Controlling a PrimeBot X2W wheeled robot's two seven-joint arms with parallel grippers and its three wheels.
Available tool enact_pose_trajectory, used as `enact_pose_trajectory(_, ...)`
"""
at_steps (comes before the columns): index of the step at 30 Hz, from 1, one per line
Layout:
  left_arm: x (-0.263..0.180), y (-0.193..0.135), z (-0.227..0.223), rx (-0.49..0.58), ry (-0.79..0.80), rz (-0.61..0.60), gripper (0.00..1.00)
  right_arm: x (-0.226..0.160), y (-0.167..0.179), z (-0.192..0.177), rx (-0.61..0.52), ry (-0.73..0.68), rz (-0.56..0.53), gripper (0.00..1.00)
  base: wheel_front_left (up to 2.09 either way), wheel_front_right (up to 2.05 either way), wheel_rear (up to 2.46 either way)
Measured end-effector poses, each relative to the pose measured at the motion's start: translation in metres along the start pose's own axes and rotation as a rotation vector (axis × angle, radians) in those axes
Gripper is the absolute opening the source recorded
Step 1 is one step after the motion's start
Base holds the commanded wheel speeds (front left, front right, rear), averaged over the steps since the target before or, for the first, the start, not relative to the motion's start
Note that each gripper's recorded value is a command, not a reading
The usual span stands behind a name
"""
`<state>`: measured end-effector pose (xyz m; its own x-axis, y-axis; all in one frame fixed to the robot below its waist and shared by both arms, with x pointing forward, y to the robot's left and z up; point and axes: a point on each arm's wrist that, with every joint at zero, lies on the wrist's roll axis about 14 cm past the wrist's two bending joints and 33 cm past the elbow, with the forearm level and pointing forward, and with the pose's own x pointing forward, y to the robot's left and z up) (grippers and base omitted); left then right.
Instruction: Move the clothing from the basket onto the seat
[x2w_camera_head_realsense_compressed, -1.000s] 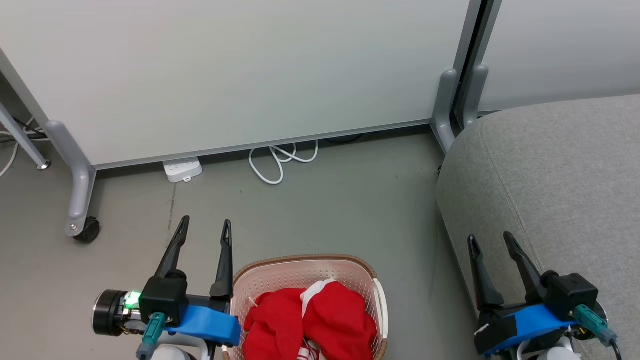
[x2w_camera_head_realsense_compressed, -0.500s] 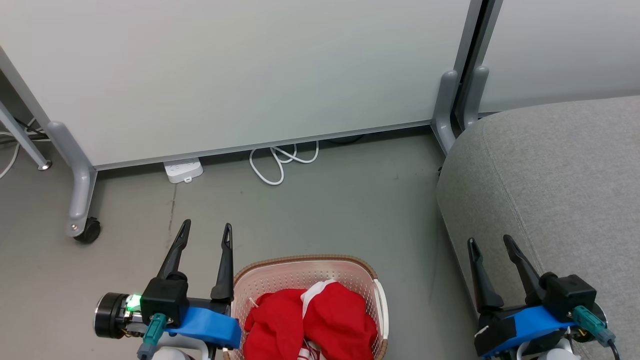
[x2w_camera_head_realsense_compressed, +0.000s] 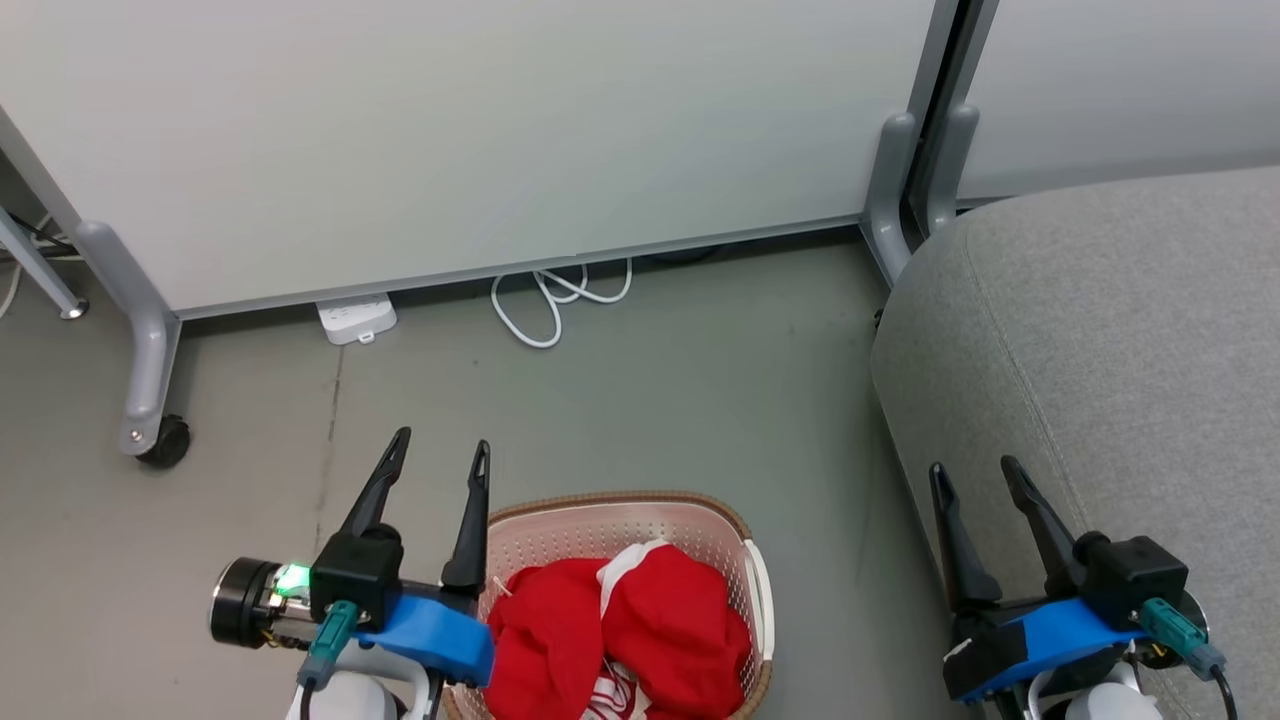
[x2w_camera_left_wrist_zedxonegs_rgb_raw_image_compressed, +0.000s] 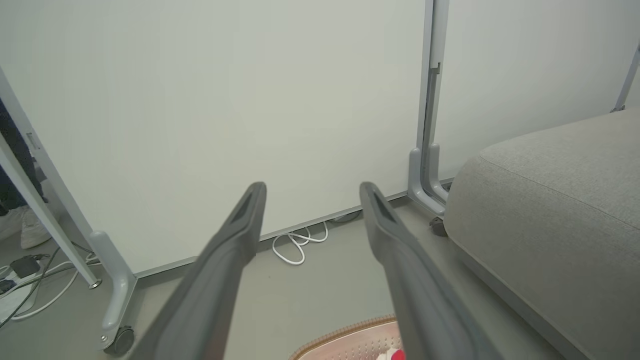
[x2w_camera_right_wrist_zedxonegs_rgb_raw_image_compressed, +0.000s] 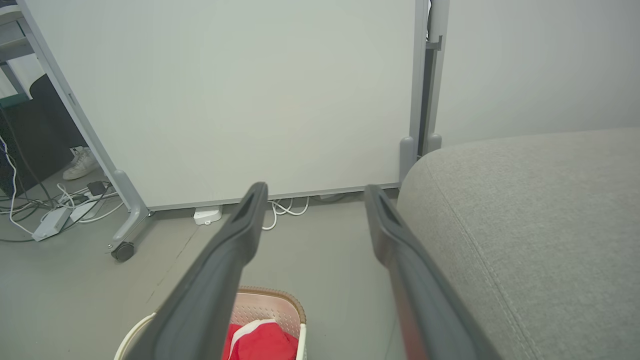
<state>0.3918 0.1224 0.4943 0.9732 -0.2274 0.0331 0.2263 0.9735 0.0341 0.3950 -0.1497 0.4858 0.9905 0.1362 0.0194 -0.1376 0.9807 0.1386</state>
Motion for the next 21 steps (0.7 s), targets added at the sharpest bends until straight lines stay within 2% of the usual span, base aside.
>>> enact_pose_trajectory(8,0.021,-0.012,-0.039,0.024,0.12,-0.09,1.0,0.011,-0.008,-0.009,0.001,0.021,-0.017,1.0,0.0,0.0,0.0)
enact_pose_trajectory(21,0.039,-0.03,-0.151,0.05,0.454,-0.24,1.0,0.043,-0.029,-0.033,0.0,0.068,-0.054,1.0,0.0,0.0,0.0)
